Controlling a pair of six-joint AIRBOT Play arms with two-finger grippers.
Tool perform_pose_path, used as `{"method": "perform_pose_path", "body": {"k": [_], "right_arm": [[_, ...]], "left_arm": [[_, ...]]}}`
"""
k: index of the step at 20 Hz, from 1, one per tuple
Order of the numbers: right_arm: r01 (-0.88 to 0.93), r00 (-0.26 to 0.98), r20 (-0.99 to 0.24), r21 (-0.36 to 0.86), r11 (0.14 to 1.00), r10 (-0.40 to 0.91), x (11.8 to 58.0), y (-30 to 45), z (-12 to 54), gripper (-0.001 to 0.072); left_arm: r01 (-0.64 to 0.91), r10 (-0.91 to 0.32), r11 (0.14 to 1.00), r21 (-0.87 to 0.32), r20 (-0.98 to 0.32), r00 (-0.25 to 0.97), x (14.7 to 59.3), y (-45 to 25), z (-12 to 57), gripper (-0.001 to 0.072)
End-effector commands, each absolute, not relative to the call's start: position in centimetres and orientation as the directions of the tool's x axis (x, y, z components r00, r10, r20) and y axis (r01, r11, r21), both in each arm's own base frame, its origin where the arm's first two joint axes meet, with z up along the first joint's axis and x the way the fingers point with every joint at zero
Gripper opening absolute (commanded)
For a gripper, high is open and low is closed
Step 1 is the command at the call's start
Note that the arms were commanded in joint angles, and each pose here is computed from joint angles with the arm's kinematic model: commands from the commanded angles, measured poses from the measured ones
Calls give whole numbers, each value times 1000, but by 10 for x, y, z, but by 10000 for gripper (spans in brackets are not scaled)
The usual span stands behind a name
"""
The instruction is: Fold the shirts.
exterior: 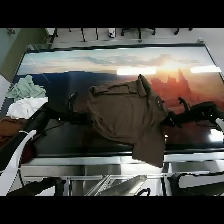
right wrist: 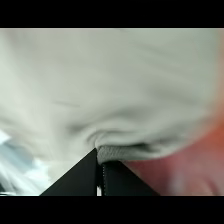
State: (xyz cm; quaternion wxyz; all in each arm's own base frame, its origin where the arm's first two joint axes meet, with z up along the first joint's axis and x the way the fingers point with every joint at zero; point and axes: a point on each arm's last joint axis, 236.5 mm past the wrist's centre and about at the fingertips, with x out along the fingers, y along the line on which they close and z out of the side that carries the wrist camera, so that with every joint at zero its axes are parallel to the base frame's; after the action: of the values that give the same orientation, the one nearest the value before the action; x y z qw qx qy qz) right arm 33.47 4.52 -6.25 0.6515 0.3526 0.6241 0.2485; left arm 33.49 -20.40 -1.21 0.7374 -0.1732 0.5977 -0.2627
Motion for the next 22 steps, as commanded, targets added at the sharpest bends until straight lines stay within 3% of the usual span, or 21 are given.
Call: {"method": "perform_pose_path", "body": {"k": [1, 3, 5, 7, 10, 13, 15, 18, 22], "right_arm": [[-191, 268, -452, 840, 507, 850, 374, 71, 83, 23], [-449, 467, -387, 671, 590, 795, 381, 71, 214, 22], [-587, 697, -254, 335, 737, 671, 359, 74, 351, 23], [-510, 860, -12, 17, 860, 510, 309, 74, 473, 22], [-298, 899, 264, -214, 930, 348, 228, 76, 568, 22], [-247, 889, 328, -241, 939, 318, 208, 76, 585, 22], [-269, 904, 279, -214, 939, 323, 234, 67, 573, 22], [-368, 925, 67, -81, 926, 373, 312, 48, 513, 22], [-504, 787, -291, 206, 839, 544, 429, 50, 359, 22]], "left_arm": [[367, -653, 757, -540, -634, 415, 370, -208, 132, 10], [489, -657, 749, -447, -410, 632, 367, -191, 277, 10], [583, -641, 754, -305, -141, 755, 324, -171, 415, 10], [607, -607, 778, -161, 51, 793, 264, -153, 507, 10], [588, -575, 805, -75, 148, 805, 211, -138, 560, 11], [561, -555, 823, -89, 86, 827, 218, -132, 553, 11], [540, -545, 831, -129, 1, 839, 251, -130, 527, 11], [498, -543, 833, -239, -184, 819, 323, -131, 455, 11], [384, -538, 837, -389, -465, 702, 433, -133, 308, 12]]}}
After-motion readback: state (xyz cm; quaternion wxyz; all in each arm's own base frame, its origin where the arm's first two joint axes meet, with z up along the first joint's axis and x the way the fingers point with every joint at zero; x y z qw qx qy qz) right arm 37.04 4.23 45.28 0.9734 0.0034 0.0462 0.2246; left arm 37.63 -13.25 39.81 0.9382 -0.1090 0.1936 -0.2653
